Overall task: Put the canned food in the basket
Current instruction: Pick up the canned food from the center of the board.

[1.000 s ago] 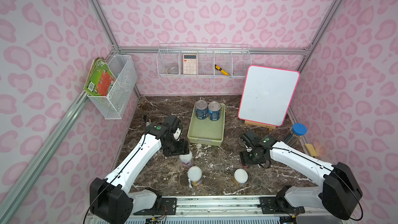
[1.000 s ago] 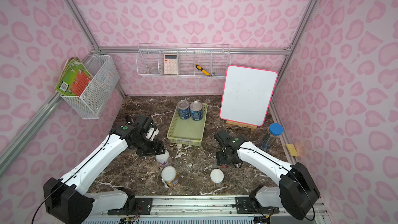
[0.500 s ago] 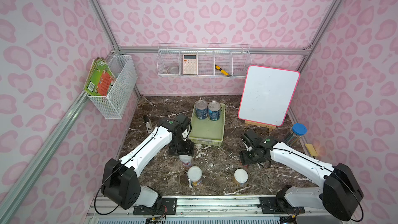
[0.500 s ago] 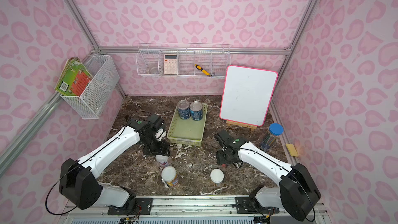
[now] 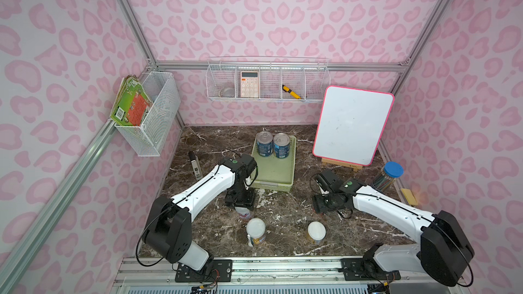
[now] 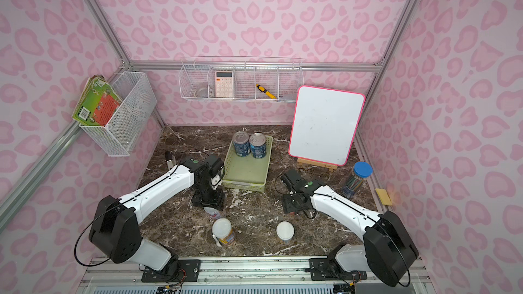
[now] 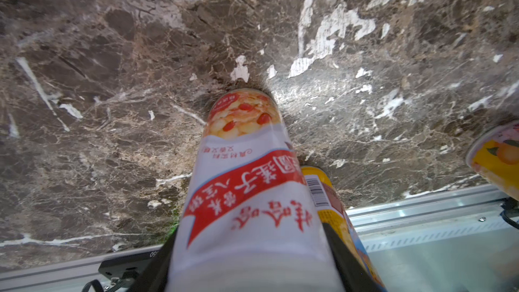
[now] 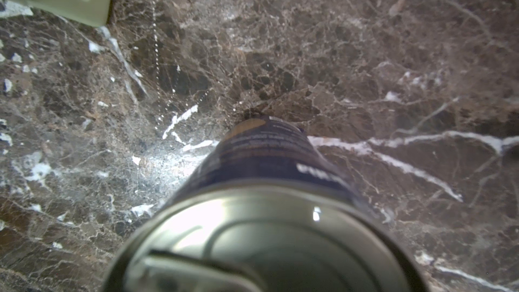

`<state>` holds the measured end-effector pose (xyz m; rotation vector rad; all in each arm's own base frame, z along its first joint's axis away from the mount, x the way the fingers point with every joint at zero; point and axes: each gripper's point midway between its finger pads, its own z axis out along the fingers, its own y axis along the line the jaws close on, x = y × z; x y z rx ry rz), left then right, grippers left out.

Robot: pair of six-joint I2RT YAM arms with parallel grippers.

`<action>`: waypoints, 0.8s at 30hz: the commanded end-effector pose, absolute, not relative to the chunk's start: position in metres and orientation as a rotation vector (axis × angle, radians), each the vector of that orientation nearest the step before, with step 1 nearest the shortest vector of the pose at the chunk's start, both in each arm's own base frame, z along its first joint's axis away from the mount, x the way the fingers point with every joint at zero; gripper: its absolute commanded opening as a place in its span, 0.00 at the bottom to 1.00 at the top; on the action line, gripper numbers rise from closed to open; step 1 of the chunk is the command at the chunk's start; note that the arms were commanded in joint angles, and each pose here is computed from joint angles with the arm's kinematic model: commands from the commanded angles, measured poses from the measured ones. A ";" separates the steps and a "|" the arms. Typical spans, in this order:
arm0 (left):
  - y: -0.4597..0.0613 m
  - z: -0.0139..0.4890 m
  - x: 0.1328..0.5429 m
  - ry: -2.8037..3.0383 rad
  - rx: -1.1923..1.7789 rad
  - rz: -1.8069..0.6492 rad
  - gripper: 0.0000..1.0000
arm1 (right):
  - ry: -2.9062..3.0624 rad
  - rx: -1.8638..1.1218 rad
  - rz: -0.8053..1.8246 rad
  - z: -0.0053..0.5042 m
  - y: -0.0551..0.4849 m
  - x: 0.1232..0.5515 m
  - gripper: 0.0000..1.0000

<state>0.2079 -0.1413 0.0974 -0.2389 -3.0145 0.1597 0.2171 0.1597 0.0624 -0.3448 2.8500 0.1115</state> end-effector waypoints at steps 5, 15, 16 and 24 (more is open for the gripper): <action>-0.134 0.104 0.211 -3.028 -0.274 0.076 0.25 | 2.852 -0.351 0.091 0.082 0.157 0.217 0.39; -0.129 0.159 0.222 -3.132 -0.304 0.049 0.05 | 2.727 -0.417 0.106 0.140 0.176 0.246 0.38; -0.127 0.166 0.225 -3.152 -0.303 0.039 0.04 | 2.710 -0.423 0.102 0.146 0.178 0.251 0.38; -0.120 0.242 0.270 -3.373 -0.340 -0.077 0.00 | 2.505 -0.546 0.225 0.217 0.229 0.301 0.38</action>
